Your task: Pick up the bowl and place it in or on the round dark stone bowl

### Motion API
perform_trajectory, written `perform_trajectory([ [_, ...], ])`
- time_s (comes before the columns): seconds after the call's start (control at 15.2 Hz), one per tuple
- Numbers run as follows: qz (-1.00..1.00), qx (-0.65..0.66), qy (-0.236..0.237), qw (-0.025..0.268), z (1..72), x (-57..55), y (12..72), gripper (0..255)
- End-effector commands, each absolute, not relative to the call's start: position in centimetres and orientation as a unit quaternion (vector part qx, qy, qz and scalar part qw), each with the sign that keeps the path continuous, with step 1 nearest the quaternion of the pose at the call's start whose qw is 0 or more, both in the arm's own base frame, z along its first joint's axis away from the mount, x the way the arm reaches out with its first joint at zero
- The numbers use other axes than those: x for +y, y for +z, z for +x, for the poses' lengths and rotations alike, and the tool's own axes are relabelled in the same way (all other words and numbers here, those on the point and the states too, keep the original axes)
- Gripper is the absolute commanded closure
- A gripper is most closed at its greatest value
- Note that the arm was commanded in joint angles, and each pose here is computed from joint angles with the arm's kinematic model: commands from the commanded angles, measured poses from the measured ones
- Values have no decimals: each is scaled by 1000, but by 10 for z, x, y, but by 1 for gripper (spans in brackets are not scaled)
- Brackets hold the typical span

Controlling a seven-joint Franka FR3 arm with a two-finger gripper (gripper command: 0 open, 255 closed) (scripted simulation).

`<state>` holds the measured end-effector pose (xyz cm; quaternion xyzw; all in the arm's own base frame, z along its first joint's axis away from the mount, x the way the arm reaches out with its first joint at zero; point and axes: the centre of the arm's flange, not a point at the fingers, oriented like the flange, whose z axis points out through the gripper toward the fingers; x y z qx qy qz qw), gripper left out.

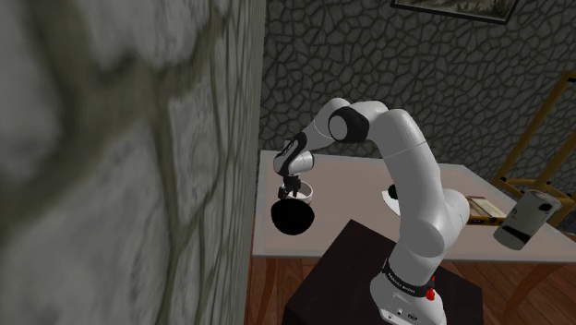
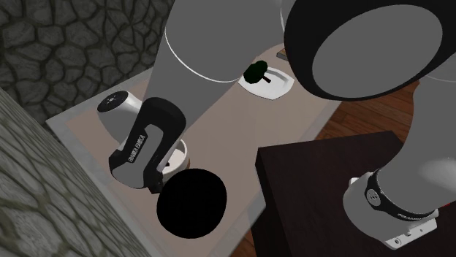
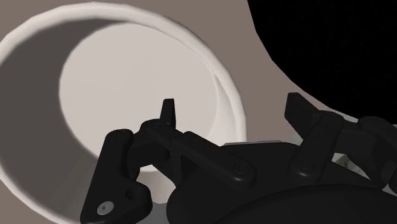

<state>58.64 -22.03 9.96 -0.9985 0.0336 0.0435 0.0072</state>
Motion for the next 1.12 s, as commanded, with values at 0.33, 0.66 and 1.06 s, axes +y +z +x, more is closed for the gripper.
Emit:
perform_trajectory([
  [0.33, -998, 34, 44, 7, 587, -220, 100, 255],
  [0.66, -998, 34, 43, 7, 586, -220, 105, 255],
  [1.06, -998, 34, 43, 7, 586, -220, 136, 255],
])
